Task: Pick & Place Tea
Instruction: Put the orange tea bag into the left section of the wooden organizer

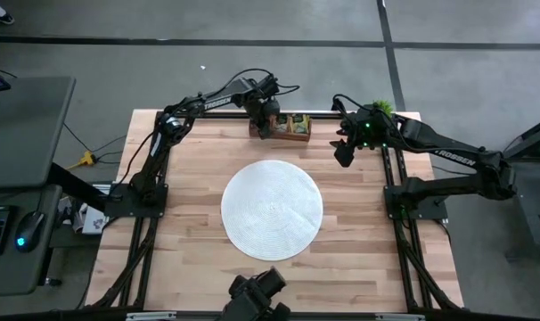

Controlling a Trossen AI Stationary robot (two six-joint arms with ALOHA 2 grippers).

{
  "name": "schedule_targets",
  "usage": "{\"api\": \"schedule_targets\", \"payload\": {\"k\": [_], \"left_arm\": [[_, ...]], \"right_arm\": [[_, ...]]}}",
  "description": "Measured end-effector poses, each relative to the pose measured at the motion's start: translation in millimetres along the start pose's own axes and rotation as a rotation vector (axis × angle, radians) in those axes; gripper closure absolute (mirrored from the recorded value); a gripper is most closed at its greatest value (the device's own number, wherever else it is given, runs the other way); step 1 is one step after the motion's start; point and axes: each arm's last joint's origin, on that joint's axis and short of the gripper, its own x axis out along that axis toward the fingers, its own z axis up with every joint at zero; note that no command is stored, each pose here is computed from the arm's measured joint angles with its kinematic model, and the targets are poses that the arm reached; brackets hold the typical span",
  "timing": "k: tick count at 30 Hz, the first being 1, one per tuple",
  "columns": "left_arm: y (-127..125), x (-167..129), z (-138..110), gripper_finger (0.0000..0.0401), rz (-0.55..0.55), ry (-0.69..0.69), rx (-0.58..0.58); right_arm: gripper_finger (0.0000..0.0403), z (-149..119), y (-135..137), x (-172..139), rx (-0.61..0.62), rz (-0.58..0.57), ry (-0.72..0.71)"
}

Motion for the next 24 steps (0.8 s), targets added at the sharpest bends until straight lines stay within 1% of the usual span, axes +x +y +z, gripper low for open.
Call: {"api": "schedule_targets", "payload": {"k": [4, 11, 17, 22, 24], "left_arm": [[0.1, -7.4, 4.4, 0.0401, 0.012, -0.002, -0.009], [-0.8, -27.2, 16.3, 0.0401, 0.039, -0.062, 0.003], [-1.4, -27.7, 14.8, 0.0401, 0.037, -0.045, 0.006], [1.0, -28.0, 13.5, 0.0401, 0.124, -0.017, 0.011], [1.4, -28.0, 13.3, 0.0401, 0.135, -0.012, 0.015]], "right_arm": [[0.0194, 0.0, 0.0, 0.0, -0.001, 0.000, 0.000], [0.0194, 0.0, 0.0, 0.0, -0.001, 0.000, 0.000], [0.0194, 0.0, 0.0, 0.0, 0.000, 0.000, 0.000], [0.0194, 0.0, 0.0, 0.0, 0.001, 0.000, 0.000], [0.0194, 0.0, 0.0, 0.0, 0.002, 0.000, 0.000]]}}
